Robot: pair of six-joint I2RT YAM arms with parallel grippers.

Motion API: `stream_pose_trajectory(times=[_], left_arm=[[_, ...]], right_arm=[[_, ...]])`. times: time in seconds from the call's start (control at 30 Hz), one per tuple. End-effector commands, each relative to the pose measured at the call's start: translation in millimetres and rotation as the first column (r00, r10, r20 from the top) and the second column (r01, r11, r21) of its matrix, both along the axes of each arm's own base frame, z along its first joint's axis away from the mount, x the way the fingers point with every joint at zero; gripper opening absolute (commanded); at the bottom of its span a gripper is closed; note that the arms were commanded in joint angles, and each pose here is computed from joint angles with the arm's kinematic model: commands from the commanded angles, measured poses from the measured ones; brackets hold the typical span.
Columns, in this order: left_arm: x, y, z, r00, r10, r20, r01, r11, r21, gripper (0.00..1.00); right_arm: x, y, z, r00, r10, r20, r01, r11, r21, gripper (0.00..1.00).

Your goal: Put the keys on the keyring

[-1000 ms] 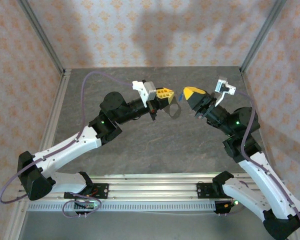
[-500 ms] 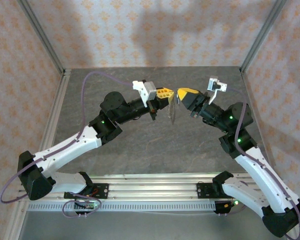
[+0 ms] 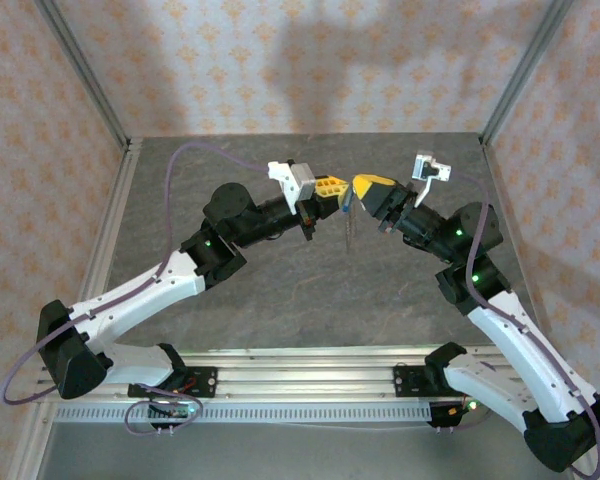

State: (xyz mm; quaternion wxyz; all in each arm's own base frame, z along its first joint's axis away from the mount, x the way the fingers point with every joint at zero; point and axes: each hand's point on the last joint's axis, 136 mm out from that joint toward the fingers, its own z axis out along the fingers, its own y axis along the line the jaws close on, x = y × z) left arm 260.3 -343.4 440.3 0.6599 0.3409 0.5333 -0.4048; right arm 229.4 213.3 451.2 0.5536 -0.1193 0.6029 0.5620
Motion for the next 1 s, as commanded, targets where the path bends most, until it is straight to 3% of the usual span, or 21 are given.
stream_pose_trajectory(times=[0.0,0.53,0.83,0.97], left_arm=[[-11.0,3.4,27.6,0.998,-0.02,0.062,0.024,0.997,-0.074,0.0],[-13.5,5.1,29.4,0.997,-0.021,0.071,0.027,0.997,-0.078,0.0],[-12.2,6.9,28.8,0.997,-0.008,0.073,0.013,0.997,-0.079,0.0],[-12.0,7.0,28.5,0.997,-0.003,0.075,0.009,0.997,-0.076,0.0]], right_arm=[[2.6,-0.9,-8.9,1.0,-0.025,0.002,0.026,1.0,-0.018,0.0],[17.0,-15.0,-39.6,0.992,-0.112,-0.059,0.109,0.993,-0.048,0.0],[11.4,-18.7,-36.8,0.995,-0.08,-0.056,0.078,0.997,-0.028,0.0],[2.7,-9.7,-38.5,0.998,0.0,-0.061,-0.003,0.999,-0.043,0.0]])
